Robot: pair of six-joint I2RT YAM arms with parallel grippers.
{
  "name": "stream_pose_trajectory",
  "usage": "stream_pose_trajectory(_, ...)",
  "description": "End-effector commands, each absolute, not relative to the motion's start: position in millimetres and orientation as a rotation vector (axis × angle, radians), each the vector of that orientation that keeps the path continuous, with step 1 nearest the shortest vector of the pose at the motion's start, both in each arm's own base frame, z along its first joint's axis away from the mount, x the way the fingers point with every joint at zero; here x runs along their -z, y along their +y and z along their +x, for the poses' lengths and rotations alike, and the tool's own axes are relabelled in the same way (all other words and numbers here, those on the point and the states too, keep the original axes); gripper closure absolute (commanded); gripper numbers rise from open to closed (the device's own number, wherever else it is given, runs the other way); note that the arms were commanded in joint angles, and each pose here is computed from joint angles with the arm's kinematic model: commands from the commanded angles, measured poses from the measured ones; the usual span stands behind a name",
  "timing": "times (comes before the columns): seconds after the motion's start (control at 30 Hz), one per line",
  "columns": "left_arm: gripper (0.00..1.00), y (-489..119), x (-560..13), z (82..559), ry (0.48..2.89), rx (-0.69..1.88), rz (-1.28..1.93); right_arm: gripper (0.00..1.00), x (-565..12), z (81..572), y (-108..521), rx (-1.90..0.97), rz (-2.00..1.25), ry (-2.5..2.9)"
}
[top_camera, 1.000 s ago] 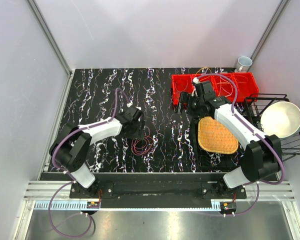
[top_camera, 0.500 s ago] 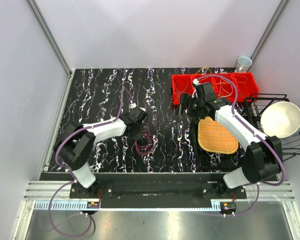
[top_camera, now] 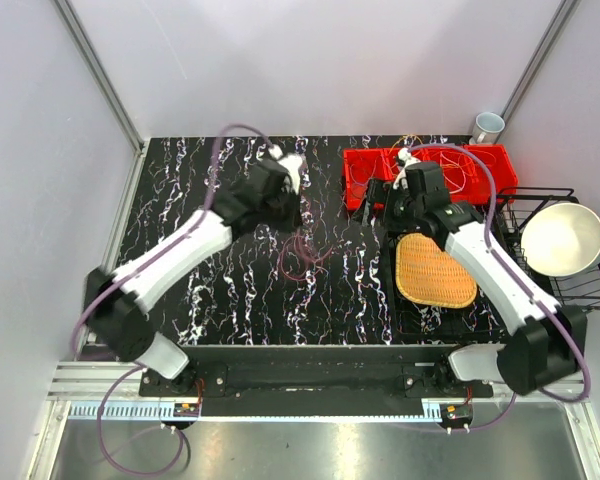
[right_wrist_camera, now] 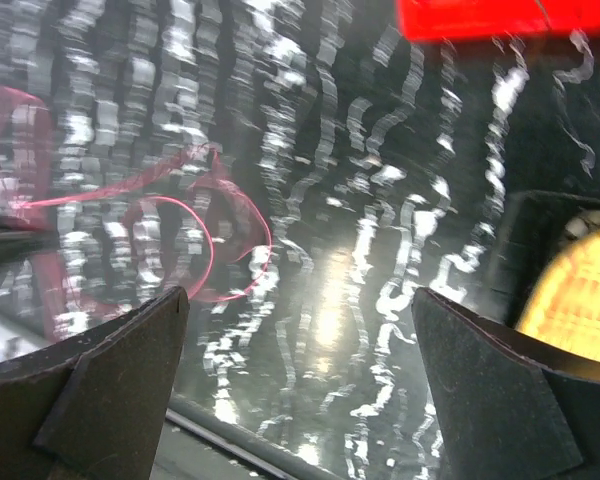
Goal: Untangle the cables
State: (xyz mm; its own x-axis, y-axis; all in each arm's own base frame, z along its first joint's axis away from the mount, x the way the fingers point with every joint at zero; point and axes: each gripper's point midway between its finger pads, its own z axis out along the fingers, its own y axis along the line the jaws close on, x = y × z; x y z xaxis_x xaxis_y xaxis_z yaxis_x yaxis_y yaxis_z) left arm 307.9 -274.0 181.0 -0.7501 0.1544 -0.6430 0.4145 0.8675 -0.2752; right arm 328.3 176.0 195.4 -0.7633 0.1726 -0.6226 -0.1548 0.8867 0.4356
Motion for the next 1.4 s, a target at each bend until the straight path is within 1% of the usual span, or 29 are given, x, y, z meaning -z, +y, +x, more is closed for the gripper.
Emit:
stream_pose_trajectory(0.0,1.0,-282.4,-319.0,278.9,2.036,0.801,0.554,0.0,-264.6,318.5,192.8,-0.803,-0.049,2.14)
stream_pose_trajectory(0.1,1.0,-272.8,-312.1,277.7,1.984,0.789,0.561,0.0,-292.3,307.4,203.9,-0.924,-0.093,2.026)
stream_pose_trajectory(0.13,1.0,-272.6,-291.2,273.3,2.03,0.819,0.567,0.0,-297.1,306.4,207.1,-0.955,-0.102,1.992)
stream_pose_trajectory(0.17,1.0,-275.0,-286.2,266.8,2.052,0.897,0.557,0.0,-302.8,300.1,212.3,-1.005,-0.13,1.974)
stream_pose_trajectory(0.2,1.0,-286.3,-295.3,251.6,2.001,1.075,0.629,0.0,-309.6,294.6,215.0,-1.046,-0.131,1.956)
stream_pose_trajectory(0.23,1.0,-289.3,-285.5,240.7,2.006,1.147,0.648,0.0,-314.3,291.9,218.8,-1.084,-0.145,1.935)
stream_pose_trajectory(0.27,1.0,-291.0,-301.1,233.3,1.935,1.203,0.655,0.0,-318.8,282.6,226.0,-1.161,-0.17,1.931)
stream_pose_trajectory(0.43,1.0,-282.1,-306.6,229.1,1.898,1.174,0.632,0.03,-335.9,258.8,245.9,-1.404,-0.271,1.824)
stream_pose_trajectory(0.57,1.0,-285.8,-308.7,224.6,1.901,1.216,0.65,0.06,-342.6,250.4,256.2,-1.573,-0.27,1.783)
stream_pose_trajectory(0.73,1.0,-286.8,-311.2,224.3,1.892,1.23,0.643,0.11,-332.3,254.8,261.5,-1.627,-0.234,1.824)
stream_pose_trajectory(0.87,1.0,-287.1,-308.3,226.3,1.899,1.228,0.627,0.12,-337.6,253.5,265.0,-1.679,-0.213,1.812)
stream_pose_trajectory(1.0,1.0,-288.4,-308.8,229.6,1.899,1.231,0.606,0.14,-339.0,255.3,266.6,-1.671,-0.203,1.827)
stream_pose_trajectory(1.07,1.0,-283.4,-307.3,238.8,1.932,1.169,0.551,0.14,-331.2,257.7,261.6,-1.587,-0.175,1.88)
stream_pose_trajectory(1.13,1.0,-275.2,-297.0,249.9,1.993,1.08,0.483,0.13,-323.9,274.7,248.3,-1.4,-0.097,1.907)
stream_pose_trajectory(1.17,1.0,-272.9,-296.3,253.8,2.006,1.055,0.458,0.12,-311.2,277.0,238.5,-1.315,-0.02,2.0)
stream_pose_trajectory(1.2,1.0,-271.1,-292.7,257.7,2.028,1.034,0.427,0.12,-304.1,290.8,224.7,-1.185,0.075,2.018)
stream_pose_trajectory(1.23,1.0,-266.8,-289.3,262.6,2.048,0.998,0.389,0.12,-300.2,291.6,217.6,-1.121,0.091,2.038)
stream_pose_trajectory(1.3,1.0,-266.3,-285.5,266.8,2.073,0.99,0.343,0.11,-294.3,288.8,208.5,-1.061,0.128,2.073)
stream_pose_trajectory(1.37,1.0,-266.5,-283.2,271.4,2.084,0.978,0.313,0.11,-294.6,280.8,209.5,-1.099,0.142,2.072)
